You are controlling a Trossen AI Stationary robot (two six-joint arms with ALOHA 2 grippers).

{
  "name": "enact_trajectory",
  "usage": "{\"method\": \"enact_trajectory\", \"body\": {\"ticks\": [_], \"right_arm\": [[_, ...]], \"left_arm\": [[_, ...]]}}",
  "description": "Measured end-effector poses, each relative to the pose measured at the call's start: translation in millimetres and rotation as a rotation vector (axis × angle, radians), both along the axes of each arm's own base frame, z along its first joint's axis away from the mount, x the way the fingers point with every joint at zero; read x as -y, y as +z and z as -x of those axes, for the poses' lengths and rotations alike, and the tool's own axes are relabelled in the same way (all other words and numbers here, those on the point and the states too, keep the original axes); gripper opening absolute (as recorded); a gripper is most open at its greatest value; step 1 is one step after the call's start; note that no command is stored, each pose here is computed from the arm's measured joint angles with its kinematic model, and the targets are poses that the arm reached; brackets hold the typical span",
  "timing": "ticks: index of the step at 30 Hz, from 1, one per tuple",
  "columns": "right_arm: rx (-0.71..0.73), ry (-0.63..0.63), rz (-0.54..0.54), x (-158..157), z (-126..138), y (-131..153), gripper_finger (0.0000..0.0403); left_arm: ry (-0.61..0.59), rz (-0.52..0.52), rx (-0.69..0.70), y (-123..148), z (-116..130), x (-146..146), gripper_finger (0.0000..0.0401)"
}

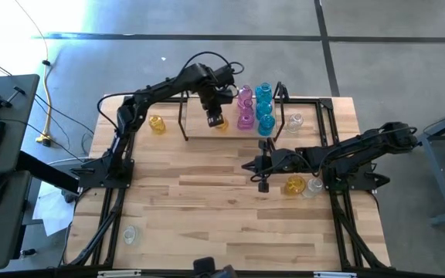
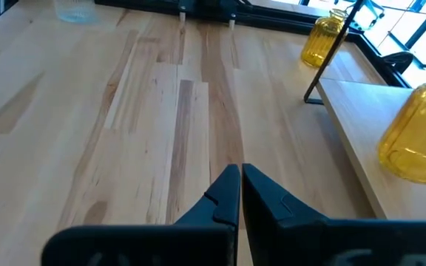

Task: Sort vases onto shelf
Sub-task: Put the bottom left yellow vase on the shelf

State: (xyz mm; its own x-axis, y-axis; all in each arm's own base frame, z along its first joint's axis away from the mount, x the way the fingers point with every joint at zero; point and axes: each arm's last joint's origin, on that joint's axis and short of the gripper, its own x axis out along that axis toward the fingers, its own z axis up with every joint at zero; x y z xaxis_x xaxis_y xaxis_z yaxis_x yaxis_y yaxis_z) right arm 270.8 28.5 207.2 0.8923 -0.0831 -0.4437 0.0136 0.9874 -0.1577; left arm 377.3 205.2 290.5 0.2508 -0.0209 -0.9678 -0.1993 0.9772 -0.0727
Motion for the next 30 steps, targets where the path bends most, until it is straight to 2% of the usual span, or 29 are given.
{"method": "enact_trajectory", "body": {"ticks": [17, 30], "right_arm": [[0.0, 0.0, 0.0, 0.0, 0.0, 0.0, 0.0], [0.001, -0.005, -0.01, 0.0, 0.0, 0.0, 0.0]], "left_arm": [[0.017, 0.01, 0.001, -7.6, 1.0, -3.8, 0.0012], [0.027, -0.005, 0.022, -6.9, -1.2, -5.1, 0.0093]]}}
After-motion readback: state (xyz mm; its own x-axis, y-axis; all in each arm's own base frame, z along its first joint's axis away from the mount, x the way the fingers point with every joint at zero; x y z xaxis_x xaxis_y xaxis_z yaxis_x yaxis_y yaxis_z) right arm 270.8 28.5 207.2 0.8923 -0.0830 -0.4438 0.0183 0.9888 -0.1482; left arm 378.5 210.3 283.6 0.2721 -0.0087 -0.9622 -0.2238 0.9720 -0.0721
